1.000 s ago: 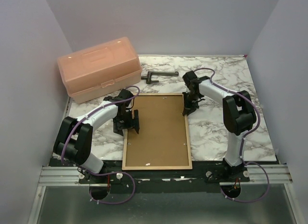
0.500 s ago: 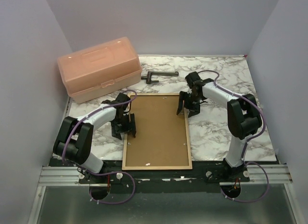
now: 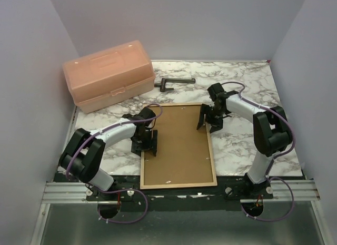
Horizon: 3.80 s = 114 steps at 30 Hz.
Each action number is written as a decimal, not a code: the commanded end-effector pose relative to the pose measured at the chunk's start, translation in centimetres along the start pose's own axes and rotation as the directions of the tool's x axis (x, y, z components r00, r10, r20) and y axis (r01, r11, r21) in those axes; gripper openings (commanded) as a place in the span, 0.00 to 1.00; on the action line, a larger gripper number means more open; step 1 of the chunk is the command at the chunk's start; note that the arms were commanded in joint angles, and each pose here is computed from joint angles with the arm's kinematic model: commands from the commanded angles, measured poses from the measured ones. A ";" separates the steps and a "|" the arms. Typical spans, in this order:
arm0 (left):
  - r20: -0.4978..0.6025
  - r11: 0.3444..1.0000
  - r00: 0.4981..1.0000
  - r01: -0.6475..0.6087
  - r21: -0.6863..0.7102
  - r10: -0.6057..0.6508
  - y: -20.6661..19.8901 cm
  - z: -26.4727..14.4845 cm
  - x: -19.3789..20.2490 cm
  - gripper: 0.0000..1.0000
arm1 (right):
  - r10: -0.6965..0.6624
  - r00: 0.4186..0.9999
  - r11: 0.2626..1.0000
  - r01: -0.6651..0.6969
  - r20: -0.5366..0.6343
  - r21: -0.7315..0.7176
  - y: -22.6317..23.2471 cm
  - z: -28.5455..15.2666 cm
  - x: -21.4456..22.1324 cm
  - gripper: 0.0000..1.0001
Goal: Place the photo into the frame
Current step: Move the photo frame to the center of the board, then install the photo frame at the center of the board, then adjust the photo frame at the center of the board.
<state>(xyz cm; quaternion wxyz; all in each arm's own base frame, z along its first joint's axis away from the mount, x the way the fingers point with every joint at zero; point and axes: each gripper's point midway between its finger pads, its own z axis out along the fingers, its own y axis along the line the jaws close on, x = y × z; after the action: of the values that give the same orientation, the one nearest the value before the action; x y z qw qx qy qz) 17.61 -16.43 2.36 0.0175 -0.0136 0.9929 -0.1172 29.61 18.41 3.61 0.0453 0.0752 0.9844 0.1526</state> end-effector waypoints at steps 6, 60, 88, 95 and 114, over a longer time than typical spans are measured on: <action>-0.055 0.984 0.998 0.000 0.178 0.009 -6.2 1.1 2.5 0.75 | 0.023 0.999 0.997 -0.026 0.041 0.070 -2.9 -1.6 1.9 0.76; 0.139 0.986 0.987 0.102 -0.128 -0.084 0.6 1.5 -12.4 0.30 | 0.001 1.000 0.996 0.001 -0.013 0.091 -3.7 0.5 1.8 0.79; 0.145 0.996 0.986 0.083 0.043 -0.088 -0.9 -2.9 -9.1 0.78 | 0.034 0.999 0.996 -0.036 0.020 0.080 -3.9 -2.4 3.6 0.91; 0.018 0.975 0.995 0.095 0.200 -0.101 -1.7 -1.1 -3.6 0.78 | 0.060 0.998 0.998 -0.060 -0.016 -0.023 -3.0 -2.3 5.8 0.91; -0.151 0.922 0.988 0.085 0.378 -0.029 -8.0 -0.3 5.8 0.72 | -0.018 1.000 0.988 0.015 -0.017 -0.152 4.4 -0.5 -1.7 0.90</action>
<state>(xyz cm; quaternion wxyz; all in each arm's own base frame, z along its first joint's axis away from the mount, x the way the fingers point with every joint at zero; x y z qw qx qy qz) 14.84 -20.59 3.50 -0.0072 -0.0350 0.9666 -0.2538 30.49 17.59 3.82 0.0539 0.0801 0.9836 0.1522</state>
